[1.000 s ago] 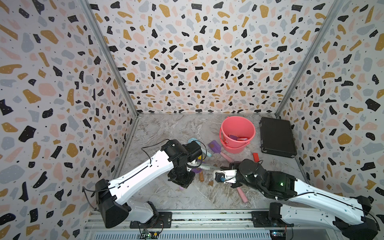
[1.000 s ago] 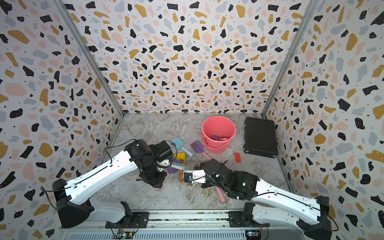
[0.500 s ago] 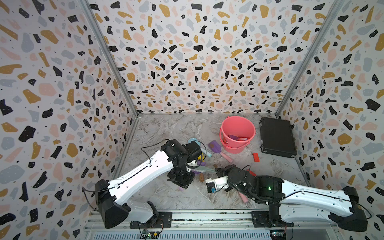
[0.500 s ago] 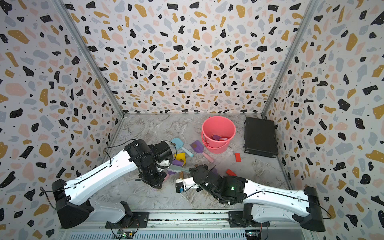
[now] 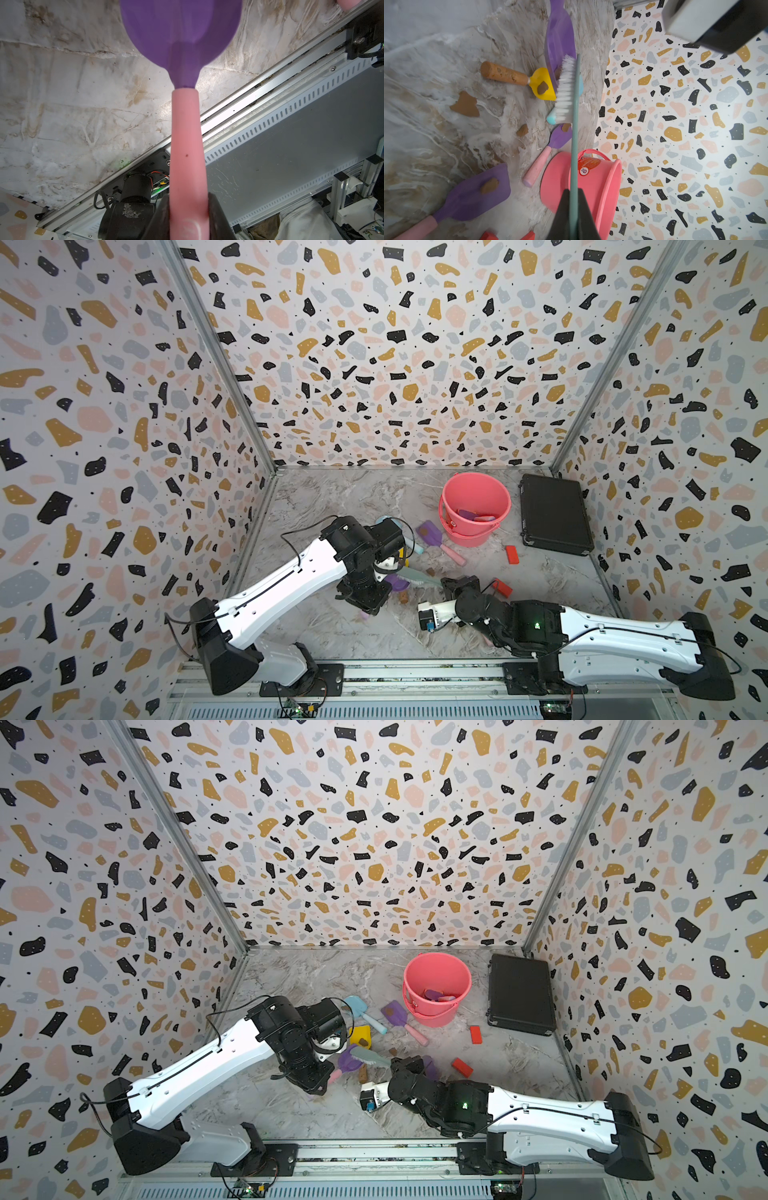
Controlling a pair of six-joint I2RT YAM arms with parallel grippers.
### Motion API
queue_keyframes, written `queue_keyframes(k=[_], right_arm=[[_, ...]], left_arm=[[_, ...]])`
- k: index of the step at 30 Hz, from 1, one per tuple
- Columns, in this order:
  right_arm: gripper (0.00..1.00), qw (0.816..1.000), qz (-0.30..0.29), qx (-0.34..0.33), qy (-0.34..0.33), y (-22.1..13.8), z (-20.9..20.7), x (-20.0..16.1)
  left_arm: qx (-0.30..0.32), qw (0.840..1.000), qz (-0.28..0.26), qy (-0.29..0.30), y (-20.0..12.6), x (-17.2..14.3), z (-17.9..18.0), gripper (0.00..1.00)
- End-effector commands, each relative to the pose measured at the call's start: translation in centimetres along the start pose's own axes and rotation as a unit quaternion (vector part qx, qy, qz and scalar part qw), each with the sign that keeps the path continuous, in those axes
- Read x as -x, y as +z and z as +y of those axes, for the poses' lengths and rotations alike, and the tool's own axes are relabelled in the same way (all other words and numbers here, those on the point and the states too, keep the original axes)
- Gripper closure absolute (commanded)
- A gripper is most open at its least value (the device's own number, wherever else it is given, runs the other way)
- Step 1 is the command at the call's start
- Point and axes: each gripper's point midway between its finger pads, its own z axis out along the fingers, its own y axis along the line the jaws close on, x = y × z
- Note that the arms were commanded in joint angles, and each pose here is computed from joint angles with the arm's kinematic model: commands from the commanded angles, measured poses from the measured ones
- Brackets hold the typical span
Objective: Brush the soil off the hand trowel and place it into the bucket
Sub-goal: Brush off the soil from the hand trowel.
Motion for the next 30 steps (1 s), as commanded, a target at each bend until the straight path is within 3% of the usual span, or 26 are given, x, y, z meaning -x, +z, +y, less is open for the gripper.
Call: queue_keyframes(k=[1,7,14,21,30], right_arm=[[1.0,0.996,0.068,-0.011,-0.049,-0.5,0.6,-3.3],[1.0,0.992,0.101,-0.057,-0.044,-1.9,-1.5,-5.1],[1.0,0.996,0.057,-0.071,0.014,-3.1,-4.6,-3.1],[1.0,0.997,-0.033,-0.015,0.064,-2.5,-3.0,1.0],[1.0,0.997,-0.004,0.046,0.068,-2.0,1.7,-0.7]], left_arm=[[-0.011,1.0,-0.008,0.02,-0.7,0.4,-0.5,1.0],[-0.029,0.999,0.009,0.034,-0.1,1.2,-1.5,1.0],[-0.035,0.998,0.02,0.045,0.3,2.5,-2.3,1.0],[-0.036,0.998,0.007,0.051,-0.2,3.2,-2.7,1.0],[-0.006,0.999,-0.023,0.044,-1.4,3.5,-1.7,1.0]])
